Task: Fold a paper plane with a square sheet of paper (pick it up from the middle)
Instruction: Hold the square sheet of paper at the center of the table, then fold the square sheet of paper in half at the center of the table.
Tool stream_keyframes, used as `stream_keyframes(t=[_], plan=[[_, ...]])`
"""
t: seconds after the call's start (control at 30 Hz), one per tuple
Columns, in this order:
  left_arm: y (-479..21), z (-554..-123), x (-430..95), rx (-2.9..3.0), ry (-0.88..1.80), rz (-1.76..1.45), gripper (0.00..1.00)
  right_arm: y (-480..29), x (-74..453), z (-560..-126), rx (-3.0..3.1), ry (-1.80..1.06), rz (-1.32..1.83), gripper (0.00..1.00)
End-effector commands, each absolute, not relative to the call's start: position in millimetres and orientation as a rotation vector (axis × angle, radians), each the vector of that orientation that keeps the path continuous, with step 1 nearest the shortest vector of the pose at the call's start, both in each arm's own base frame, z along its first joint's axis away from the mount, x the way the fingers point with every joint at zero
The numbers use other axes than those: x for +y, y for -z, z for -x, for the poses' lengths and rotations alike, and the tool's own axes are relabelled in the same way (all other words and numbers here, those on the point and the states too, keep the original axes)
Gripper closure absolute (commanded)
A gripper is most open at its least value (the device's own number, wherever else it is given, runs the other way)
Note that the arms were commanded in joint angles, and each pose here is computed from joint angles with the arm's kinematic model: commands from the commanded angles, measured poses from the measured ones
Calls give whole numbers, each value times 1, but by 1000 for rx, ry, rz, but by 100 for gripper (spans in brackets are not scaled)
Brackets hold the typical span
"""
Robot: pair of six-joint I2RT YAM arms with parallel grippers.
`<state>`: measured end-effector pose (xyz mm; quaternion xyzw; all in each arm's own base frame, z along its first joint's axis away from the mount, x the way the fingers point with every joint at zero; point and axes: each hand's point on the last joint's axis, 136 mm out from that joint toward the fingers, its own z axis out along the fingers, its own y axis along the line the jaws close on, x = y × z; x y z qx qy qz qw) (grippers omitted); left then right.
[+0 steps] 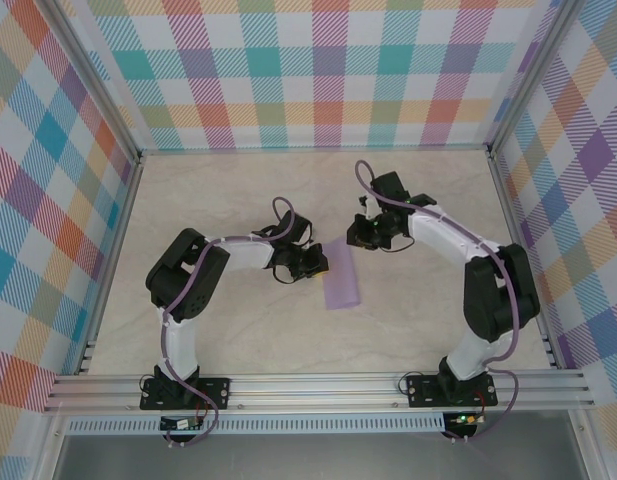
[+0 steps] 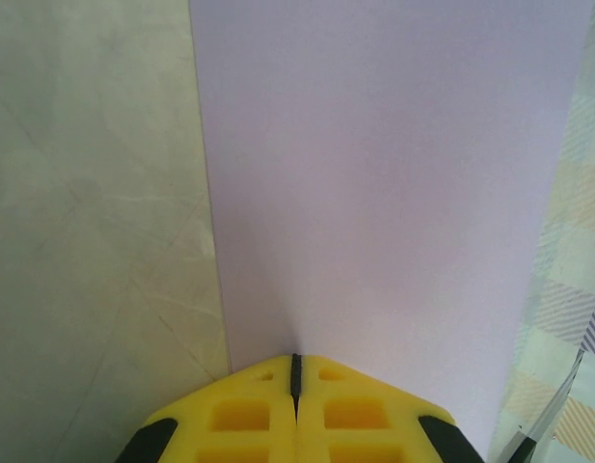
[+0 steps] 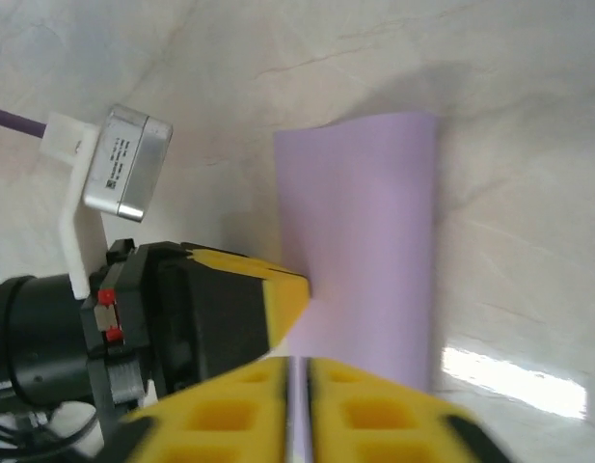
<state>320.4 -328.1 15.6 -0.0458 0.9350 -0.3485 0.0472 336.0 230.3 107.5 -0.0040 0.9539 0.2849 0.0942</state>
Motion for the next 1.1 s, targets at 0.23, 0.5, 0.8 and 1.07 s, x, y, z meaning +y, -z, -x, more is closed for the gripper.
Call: stream_keyframes(t=[0.23, 0.5, 0.8, 1.07], plan=[[77, -258, -264, 3203, 574, 308, 100, -61, 269, -336, 2951, -1013, 67, 100], [87, -243, -247, 3265, 457, 374, 100, -23, 259, -330, 3027, -945, 87, 100], [105, -220, -227, 3319, 346, 490, 100, -7, 228, -327, 3010, -957, 77, 100], [116, -202, -210, 3352, 250, 543, 100, -12, 186, -342, 2932, -978, -100, 100]])
